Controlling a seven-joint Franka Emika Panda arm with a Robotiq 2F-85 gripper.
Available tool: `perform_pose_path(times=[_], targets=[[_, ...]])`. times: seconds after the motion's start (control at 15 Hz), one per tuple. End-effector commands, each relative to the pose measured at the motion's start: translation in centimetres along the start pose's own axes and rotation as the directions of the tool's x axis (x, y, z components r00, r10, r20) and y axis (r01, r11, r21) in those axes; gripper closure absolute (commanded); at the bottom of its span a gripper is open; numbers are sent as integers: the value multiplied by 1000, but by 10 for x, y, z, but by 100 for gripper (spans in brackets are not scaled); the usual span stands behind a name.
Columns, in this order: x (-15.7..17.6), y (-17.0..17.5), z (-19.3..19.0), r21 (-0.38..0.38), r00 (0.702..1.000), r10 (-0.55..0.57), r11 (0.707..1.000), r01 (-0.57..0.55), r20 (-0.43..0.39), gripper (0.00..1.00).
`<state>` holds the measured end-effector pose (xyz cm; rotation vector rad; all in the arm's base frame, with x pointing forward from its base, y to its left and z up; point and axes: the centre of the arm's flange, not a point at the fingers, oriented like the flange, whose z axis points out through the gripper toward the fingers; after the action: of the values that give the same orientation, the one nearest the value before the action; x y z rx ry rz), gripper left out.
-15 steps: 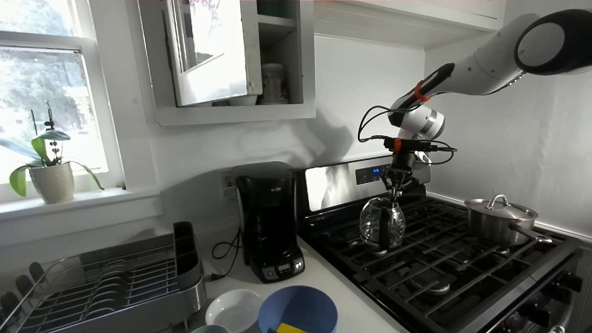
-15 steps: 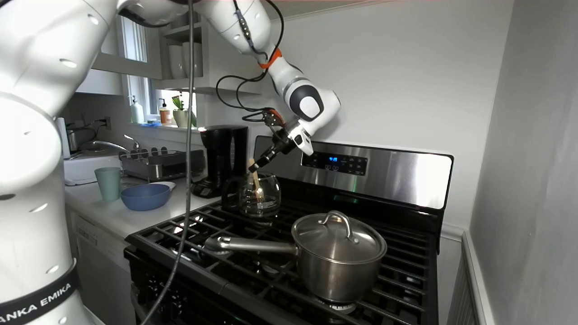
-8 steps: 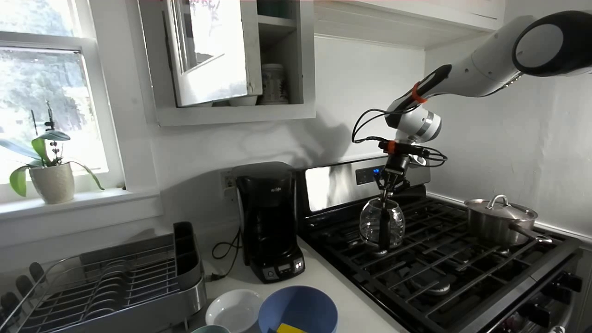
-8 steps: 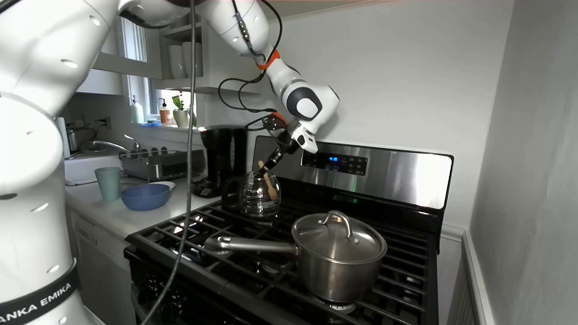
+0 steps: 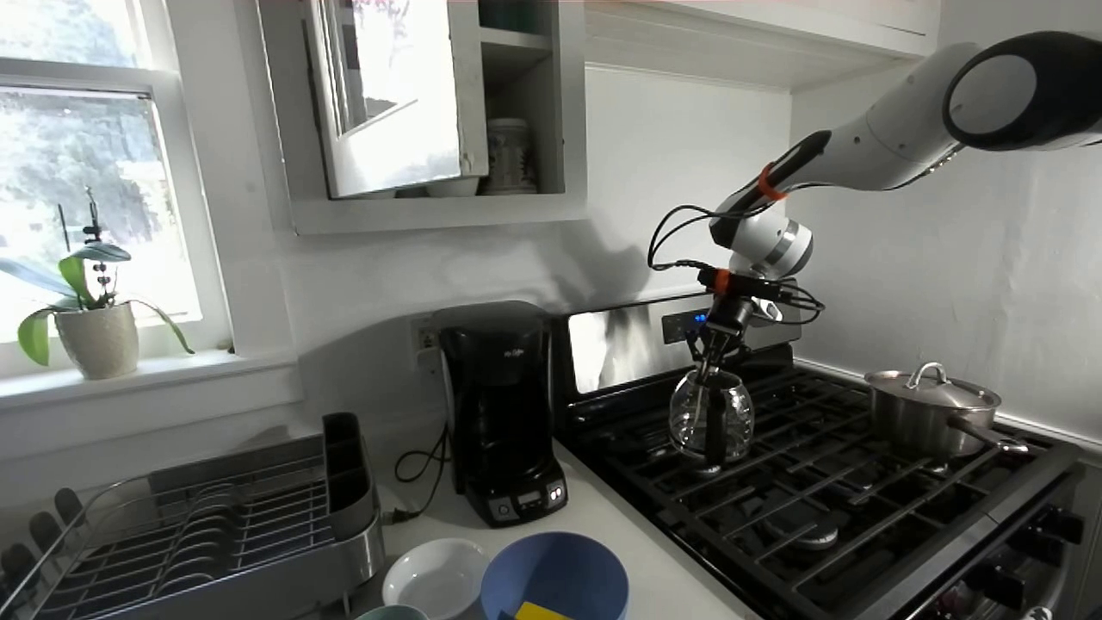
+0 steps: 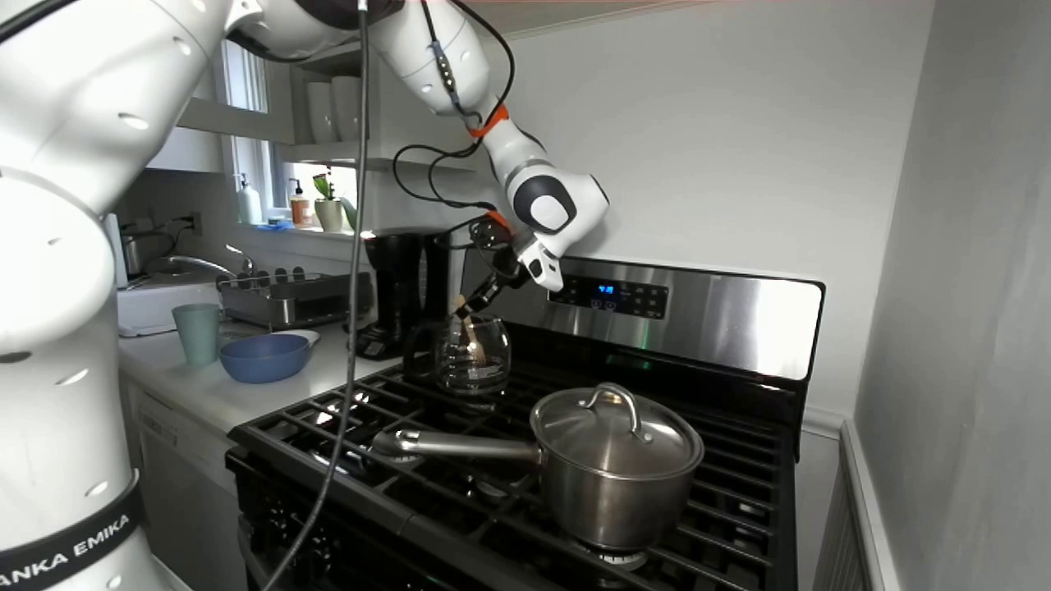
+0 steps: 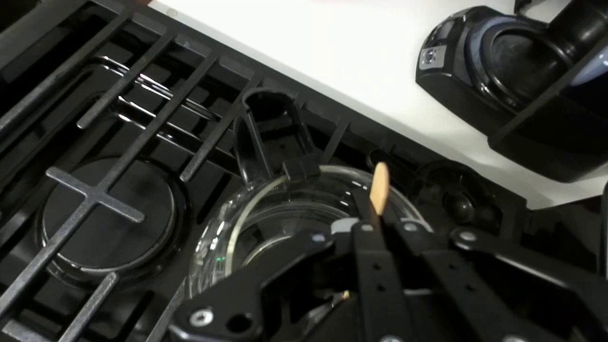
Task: Pick up the wooden fork and mix the contents of the kettle, put the wooden fork back on the blue bowl
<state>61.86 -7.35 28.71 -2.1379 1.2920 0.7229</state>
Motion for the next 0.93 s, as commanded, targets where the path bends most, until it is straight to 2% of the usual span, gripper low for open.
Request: perform_pose_path(times=[0.0,0.13,0.4,0.6,0.87], targets=[[-2,0,3,-8,996,-14,1000,15,92,99],[-4,3,2,-48,995,21,999,-17,95,99],[3,8,-6,-73,989,115,991,-108,91,99],[12,10,-14,-26,985,164,986,-163,46,99],[22,6,-22,62,985,168,984,-165,-44,99]])
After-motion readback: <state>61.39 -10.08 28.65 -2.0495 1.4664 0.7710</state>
